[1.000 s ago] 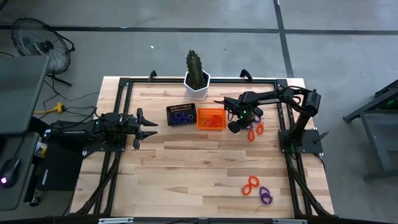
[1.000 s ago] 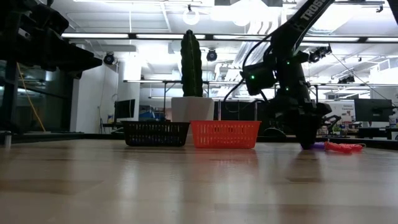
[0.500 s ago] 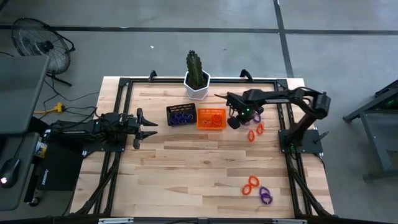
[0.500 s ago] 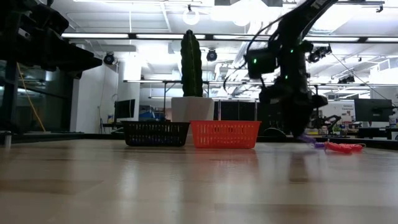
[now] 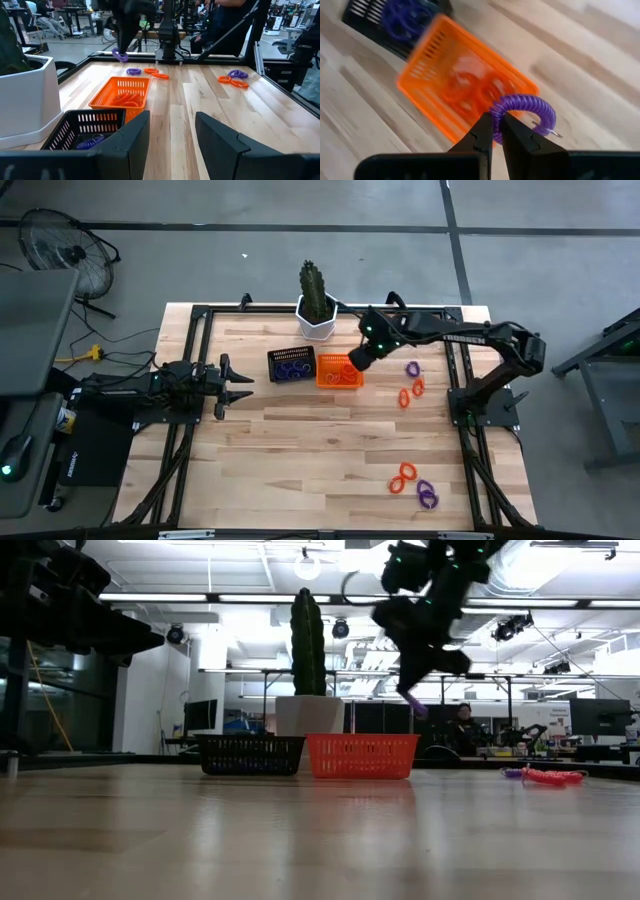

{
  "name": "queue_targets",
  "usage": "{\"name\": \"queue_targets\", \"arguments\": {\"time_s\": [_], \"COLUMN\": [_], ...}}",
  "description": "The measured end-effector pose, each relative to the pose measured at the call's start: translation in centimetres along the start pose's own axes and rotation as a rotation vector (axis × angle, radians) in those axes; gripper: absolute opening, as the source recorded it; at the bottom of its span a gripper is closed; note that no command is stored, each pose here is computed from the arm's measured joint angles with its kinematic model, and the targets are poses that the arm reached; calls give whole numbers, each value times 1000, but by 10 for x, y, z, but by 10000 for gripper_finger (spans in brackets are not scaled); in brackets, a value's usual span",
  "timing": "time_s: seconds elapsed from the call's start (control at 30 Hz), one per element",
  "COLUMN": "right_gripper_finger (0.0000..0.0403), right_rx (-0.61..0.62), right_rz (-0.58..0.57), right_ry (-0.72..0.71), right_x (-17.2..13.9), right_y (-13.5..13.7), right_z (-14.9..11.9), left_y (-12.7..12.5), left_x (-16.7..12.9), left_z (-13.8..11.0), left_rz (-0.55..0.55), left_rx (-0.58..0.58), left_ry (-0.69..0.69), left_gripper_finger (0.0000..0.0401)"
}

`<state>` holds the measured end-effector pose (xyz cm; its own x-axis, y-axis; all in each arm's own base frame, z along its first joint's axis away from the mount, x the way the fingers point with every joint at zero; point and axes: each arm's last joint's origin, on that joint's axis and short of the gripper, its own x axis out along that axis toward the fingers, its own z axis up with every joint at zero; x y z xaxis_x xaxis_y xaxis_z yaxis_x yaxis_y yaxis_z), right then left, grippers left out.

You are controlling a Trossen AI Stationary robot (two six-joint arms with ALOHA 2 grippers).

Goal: Sort spring keychains
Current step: Put the purple spring keychain in the black bin

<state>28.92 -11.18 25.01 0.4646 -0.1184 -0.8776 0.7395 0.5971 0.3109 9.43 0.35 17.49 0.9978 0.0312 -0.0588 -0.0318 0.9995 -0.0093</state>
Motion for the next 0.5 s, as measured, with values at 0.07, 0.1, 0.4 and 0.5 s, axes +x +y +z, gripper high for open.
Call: {"name": "queue_targets", "arguments": {"time_s": [0.07, 0.1, 0.4, 0.5], "right_gripper_finger": [22, 23, 24, 25], "right_rx": [-32, -53, -308, -387], "right_rz": [11, 18, 153, 211], "right_ry": [-9, -9, 4, 18], "right_x": [2, 4, 37, 49], "right_y": [9, 15, 74, 91], "right_z": [9, 14, 58, 68], "left_y": [0, 0, 0, 0], "left_x": [0, 0, 0, 0], "left_z": [0, 0, 0, 0], "left_rz": [0, 0, 0, 0], "left_rx": [0, 0, 0, 0], "left_ry": [0, 0, 0, 0], "left_gripper_finger": [156, 156, 156, 156]}}
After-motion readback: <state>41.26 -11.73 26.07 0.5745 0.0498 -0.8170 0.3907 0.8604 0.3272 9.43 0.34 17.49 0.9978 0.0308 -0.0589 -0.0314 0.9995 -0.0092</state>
